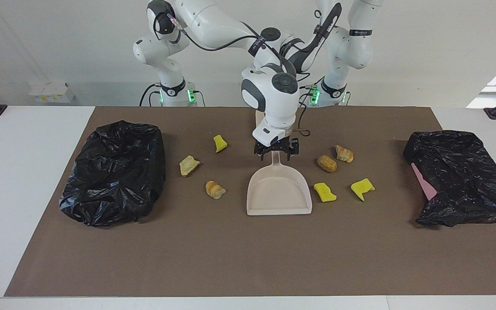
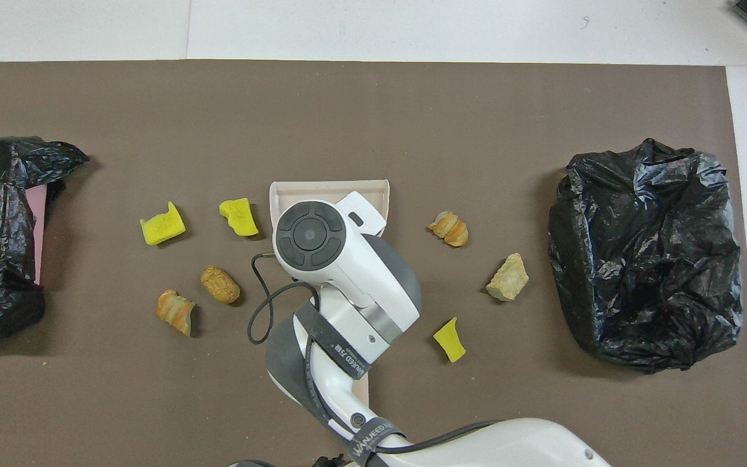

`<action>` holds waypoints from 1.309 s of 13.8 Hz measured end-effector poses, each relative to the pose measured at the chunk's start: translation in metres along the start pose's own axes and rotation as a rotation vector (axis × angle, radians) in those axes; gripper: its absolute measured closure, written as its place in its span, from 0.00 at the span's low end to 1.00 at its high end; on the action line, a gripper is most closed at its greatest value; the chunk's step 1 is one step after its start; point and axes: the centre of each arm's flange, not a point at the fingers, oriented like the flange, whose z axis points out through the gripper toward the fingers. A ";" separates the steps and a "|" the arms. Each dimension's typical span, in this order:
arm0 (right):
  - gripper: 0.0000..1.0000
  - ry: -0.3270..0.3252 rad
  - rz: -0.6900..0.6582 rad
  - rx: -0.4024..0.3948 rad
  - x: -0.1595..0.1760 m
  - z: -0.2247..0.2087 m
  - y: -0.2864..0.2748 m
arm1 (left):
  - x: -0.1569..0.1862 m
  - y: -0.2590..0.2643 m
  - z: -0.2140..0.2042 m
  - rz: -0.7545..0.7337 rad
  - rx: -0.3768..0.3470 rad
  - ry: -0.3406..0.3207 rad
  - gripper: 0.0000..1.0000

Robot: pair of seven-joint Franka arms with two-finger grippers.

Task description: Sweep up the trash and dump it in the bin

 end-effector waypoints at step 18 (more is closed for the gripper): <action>0.34 -0.089 0.025 0.014 -0.015 0.030 -0.001 | 0.055 -0.107 -0.050 -0.431 0.089 -0.103 0.74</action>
